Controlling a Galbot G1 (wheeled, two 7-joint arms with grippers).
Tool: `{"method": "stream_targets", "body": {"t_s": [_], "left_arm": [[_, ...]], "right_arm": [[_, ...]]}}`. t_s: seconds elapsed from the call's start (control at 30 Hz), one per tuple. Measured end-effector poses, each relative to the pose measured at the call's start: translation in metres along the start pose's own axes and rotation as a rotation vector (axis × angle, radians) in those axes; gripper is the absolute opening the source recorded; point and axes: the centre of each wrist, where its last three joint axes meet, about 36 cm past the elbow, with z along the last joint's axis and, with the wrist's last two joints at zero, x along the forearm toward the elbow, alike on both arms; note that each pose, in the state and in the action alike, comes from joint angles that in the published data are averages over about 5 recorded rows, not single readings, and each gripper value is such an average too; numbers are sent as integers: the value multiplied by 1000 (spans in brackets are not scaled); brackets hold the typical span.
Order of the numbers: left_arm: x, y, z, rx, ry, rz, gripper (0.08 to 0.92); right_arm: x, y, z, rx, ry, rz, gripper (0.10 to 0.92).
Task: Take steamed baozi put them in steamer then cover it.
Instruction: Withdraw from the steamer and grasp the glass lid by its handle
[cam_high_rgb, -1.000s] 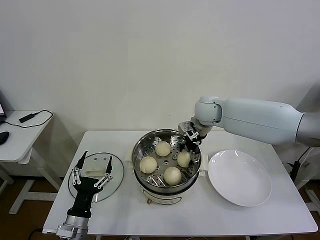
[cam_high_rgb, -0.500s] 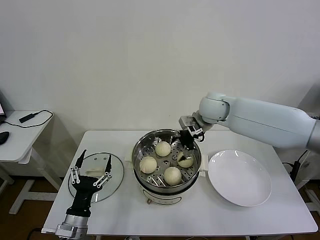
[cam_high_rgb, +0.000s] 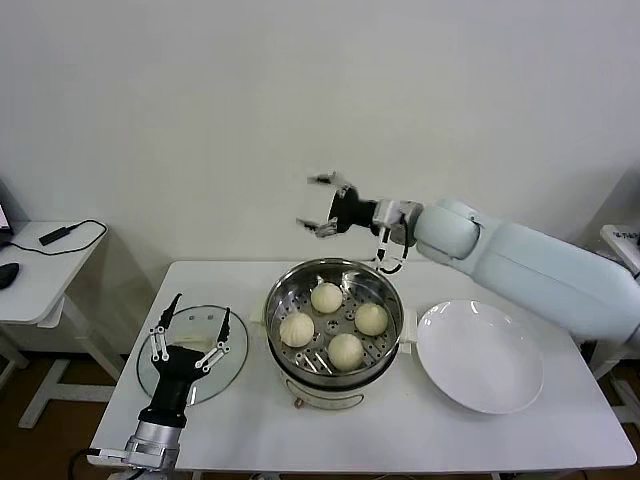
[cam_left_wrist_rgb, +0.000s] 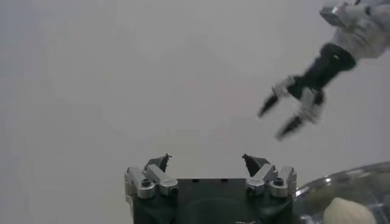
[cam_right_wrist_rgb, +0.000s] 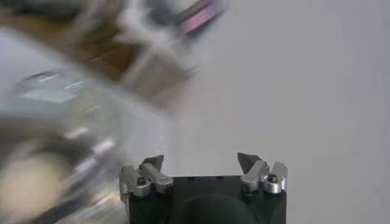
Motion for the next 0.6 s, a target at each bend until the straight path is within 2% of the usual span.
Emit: {"method": "stream_targets", "body": {"t_s": [0.13,0.27,0.6], "left_arm": [[-3,3,10,-105,4,22,823],[-3,7,21,-218,14,46,823],[4,18,51,-525,88,117,823]], "right_arm": [[23,16,21,-91,-74,198,823],[51,33,45,-177,-108,365,823],[133,89,93,-336,-70,665,823]]}}
